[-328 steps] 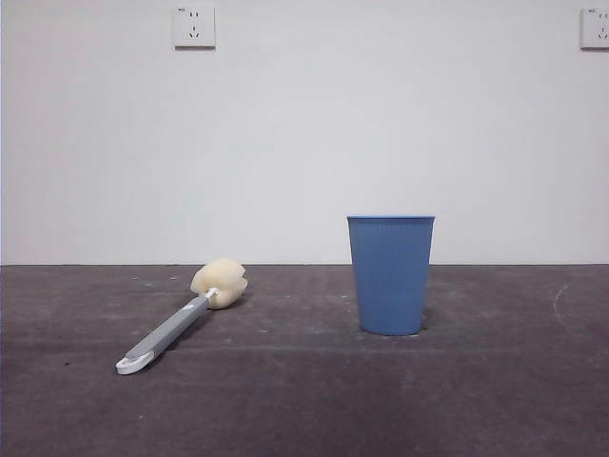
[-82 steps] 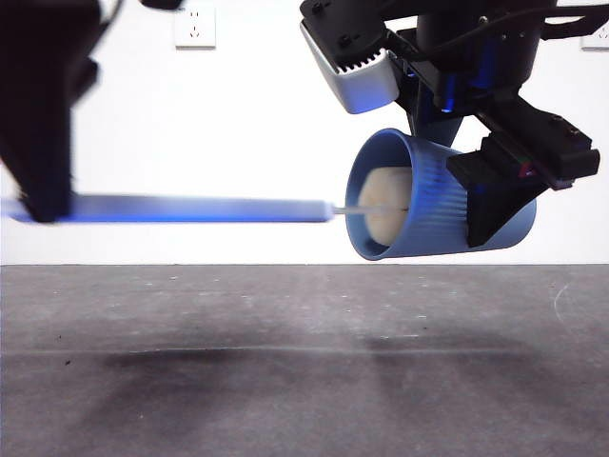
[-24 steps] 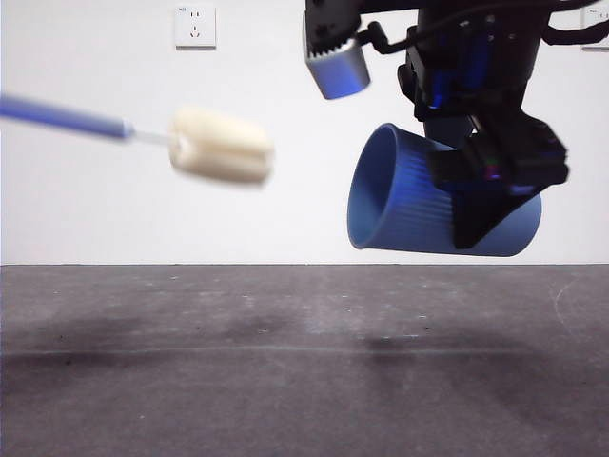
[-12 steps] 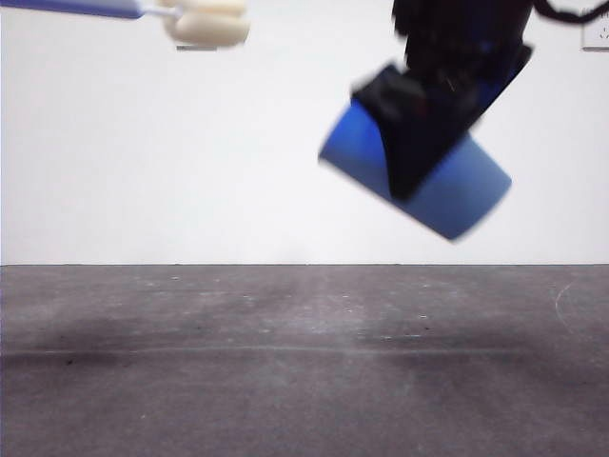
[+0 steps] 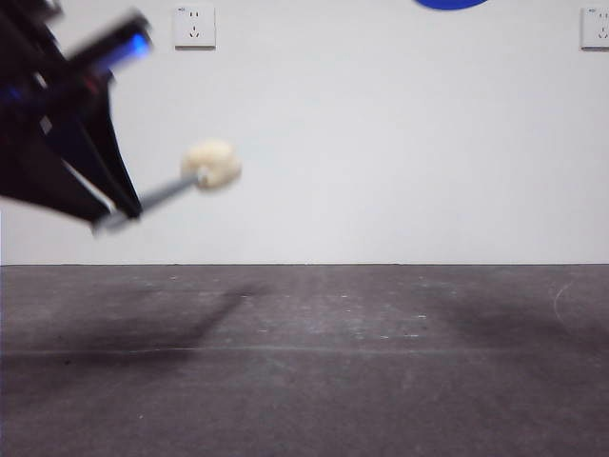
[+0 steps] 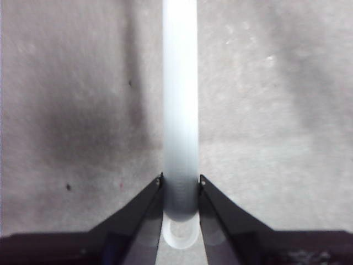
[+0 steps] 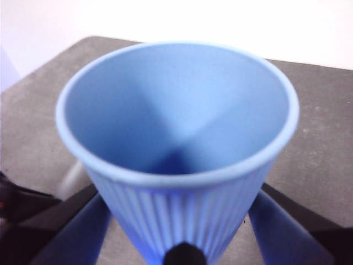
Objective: Pick up the cup brush,pick up the cup,insert the brush into the cup,clean the cup,put the cup brush back,put the cup back to the fixed position on the table
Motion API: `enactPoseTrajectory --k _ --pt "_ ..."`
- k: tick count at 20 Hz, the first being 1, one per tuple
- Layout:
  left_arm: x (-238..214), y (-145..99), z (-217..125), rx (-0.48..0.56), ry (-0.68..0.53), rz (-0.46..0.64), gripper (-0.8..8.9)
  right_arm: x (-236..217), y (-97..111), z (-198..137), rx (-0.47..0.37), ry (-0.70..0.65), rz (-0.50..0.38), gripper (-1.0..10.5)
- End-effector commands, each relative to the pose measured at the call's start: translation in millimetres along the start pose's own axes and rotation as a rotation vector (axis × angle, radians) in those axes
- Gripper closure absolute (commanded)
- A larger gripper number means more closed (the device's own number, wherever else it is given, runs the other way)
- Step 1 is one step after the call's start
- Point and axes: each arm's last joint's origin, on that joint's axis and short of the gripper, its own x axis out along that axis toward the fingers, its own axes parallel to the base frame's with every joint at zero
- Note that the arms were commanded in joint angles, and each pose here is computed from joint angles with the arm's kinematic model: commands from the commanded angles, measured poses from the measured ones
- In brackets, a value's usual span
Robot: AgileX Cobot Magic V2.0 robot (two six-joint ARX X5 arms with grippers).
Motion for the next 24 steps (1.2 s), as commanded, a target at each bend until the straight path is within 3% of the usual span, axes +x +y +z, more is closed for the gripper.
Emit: enactPoseTrajectory --k 1,12,20,22,24 --pt "21 2 -4 -0.051 0.053 0.037 8.22 -5 -3 0 0.018 -0.005 0.004 9.6" --pt "73 10 -17 -0.061 0.139 0.124 8.22 -7 -5 -4 -0.006 0.038 -0.008 9.6" --pt "86 15 -25 -0.032 0.192 0.168 8.21 -7 -5 -6 -0.014 0.058 0.014 9.6" --pt "86 15 -26 -0.030 0.205 0.156 7.60 -7 -5 -6 -0.016 0.061 0.013 9.6" --pt "86 15 -27 -0.008 0.226 0.145 5.40 -7 -5 -6 -0.017 0.063 0.012 9.6"
